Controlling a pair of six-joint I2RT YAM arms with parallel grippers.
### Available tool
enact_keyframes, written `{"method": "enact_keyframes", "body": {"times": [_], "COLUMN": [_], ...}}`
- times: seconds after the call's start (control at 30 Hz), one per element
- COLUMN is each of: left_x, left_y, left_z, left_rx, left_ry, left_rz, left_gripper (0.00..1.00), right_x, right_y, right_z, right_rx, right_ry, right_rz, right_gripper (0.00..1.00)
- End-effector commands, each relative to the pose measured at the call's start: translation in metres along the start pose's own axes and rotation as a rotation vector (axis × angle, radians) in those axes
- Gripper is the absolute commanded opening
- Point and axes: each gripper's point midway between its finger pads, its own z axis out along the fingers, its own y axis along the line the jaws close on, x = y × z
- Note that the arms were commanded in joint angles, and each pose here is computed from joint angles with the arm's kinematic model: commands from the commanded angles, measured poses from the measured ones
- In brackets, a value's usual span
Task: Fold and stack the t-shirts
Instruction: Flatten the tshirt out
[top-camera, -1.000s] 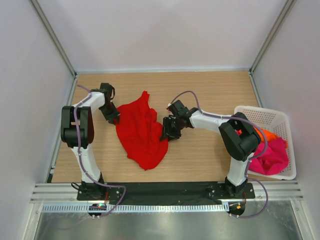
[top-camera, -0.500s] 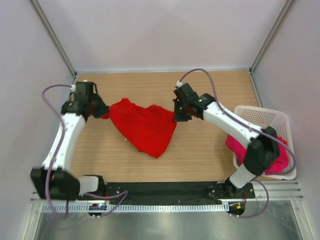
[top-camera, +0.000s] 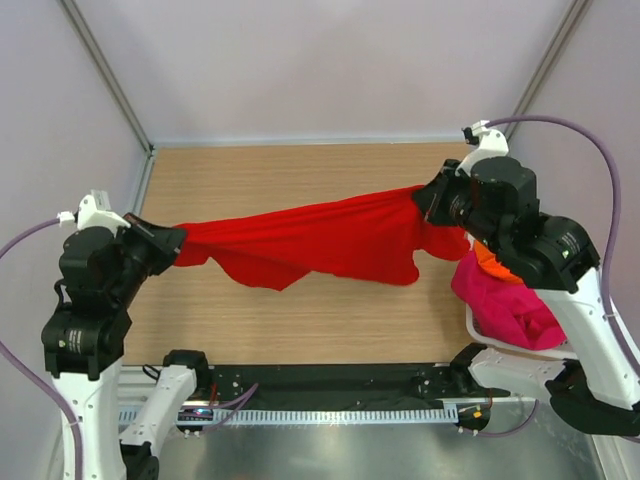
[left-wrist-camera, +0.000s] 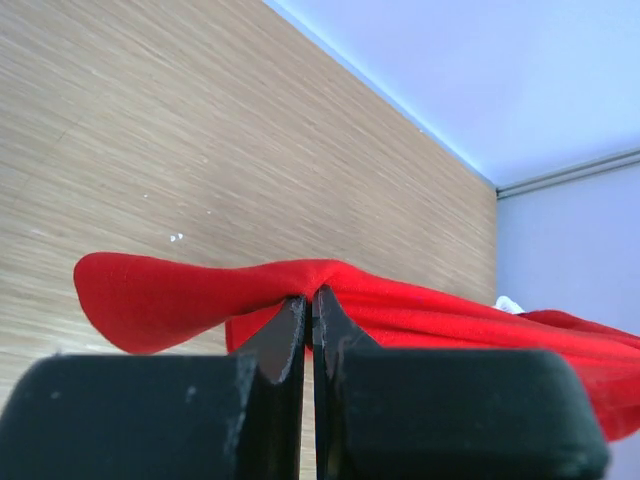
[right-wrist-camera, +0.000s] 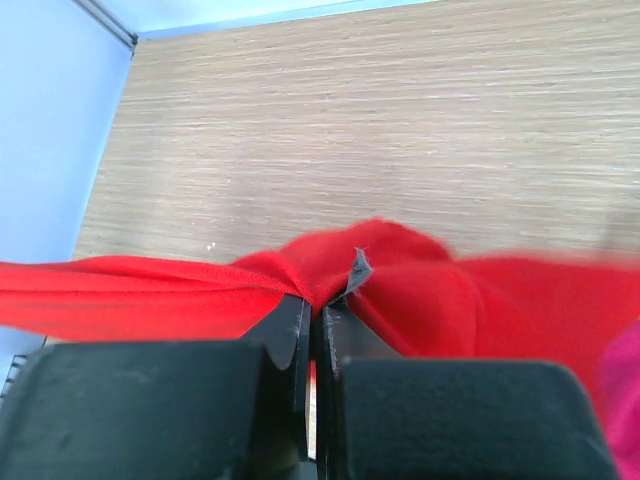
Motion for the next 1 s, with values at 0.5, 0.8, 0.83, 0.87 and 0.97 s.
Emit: {"method": "enact_keyframes", "body": {"times": [0.5, 0.8, 0.83, 0.87, 0.97], "left_x": [0.025, 0.019, 0.022, 0.027, 0.055], "left_y": [0.035, 0.035, 0.04, 0.045, 0.074], "left_z": [0.092, 0.072, 0.069, 0.065, 0.054], "left_rx": [-0.256, -0.251, -0.266, -0.28, -0.357], "left_ry": [0.23, 0.19, 0.189, 0.192, 0.24], "left_rz": [0.084, 0.101, 0.093, 0.088, 0.063], "left_gripper": [0.0, 0.0, 0.0, 0.0, 0.0], "right_x": [0.056, 0.083, 0.086, 0.104, 0.134], "right_y": [-0.027, -0.021, -0.017, -0.019, -0.014], "right_z": [0.138, 0.097, 0.087, 0.084, 0.08], "right_rx": [0.04, -0.04, -0.062, -0.072, -0.11], "right_ry": [0.427, 0.501, 0.498, 0.547, 0.629], "right_rz": [0.048, 0.022, 0.025, 0.033, 0.039], "right_gripper": [0.01, 0.01, 0.01, 0.01, 0.01]}}
